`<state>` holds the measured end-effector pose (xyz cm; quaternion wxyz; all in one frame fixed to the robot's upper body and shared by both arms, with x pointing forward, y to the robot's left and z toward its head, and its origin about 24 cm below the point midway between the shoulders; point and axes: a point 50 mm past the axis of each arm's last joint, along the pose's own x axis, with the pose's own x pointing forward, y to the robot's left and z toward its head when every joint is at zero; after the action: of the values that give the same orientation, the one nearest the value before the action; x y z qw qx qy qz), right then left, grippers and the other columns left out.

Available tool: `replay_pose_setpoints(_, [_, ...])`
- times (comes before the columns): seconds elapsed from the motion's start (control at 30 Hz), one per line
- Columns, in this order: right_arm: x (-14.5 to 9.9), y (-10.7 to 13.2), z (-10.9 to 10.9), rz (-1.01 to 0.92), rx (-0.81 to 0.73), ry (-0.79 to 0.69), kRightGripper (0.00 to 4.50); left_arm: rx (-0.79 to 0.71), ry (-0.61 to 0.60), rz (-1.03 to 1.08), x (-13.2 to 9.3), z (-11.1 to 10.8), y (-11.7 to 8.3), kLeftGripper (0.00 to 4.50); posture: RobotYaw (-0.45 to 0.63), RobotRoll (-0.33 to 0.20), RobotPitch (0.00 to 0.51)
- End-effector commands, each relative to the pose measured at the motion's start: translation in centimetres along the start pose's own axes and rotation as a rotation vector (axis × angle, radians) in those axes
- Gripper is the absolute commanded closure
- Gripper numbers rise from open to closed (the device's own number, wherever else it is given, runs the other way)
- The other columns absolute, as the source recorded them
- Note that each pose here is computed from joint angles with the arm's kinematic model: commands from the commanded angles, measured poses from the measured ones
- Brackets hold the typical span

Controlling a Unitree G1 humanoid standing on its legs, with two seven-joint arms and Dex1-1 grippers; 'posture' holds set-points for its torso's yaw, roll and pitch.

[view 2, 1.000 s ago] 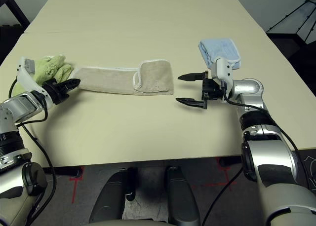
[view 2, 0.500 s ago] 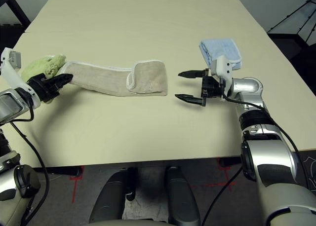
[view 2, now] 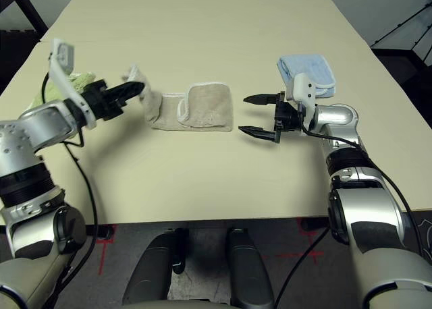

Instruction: Fold the towel and set it aside.

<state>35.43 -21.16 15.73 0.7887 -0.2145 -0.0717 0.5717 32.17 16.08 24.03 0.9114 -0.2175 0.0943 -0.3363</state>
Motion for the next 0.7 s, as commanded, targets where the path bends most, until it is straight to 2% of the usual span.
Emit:
replay_pose_setpoints(0.03, [-0.5,-0.2,0.0,-0.021,-0.004,0.01,0.0,0.024,0.043,-0.077,1.5,-0.3,-1.3,4.48,0.06,0.0,0.14])
replay_pose_setpoints(0.23, [-0.7,-0.4,0.1,-0.044,-0.011,0.015,0.0,0.07,0.125,-0.11,3.8,-2.5,-2.5,4.48,0.06,0.0,0.13])
replay_pose_setpoints(0.43, [-0.9,-0.6,0.1,-0.069,-0.006,0.017,0.0,0.087,0.148,-0.122,6.2,-4.7,-3.6,4.48,0.05,0.0,0.128])
replay_pose_setpoints(0.7, [-1.1,-1.1,0.4,-0.092,-0.014,0.024,0.0,0.165,0.224,-0.085,7.6,-5.9,-3.2,4.48,0.05,0.0,0.129])
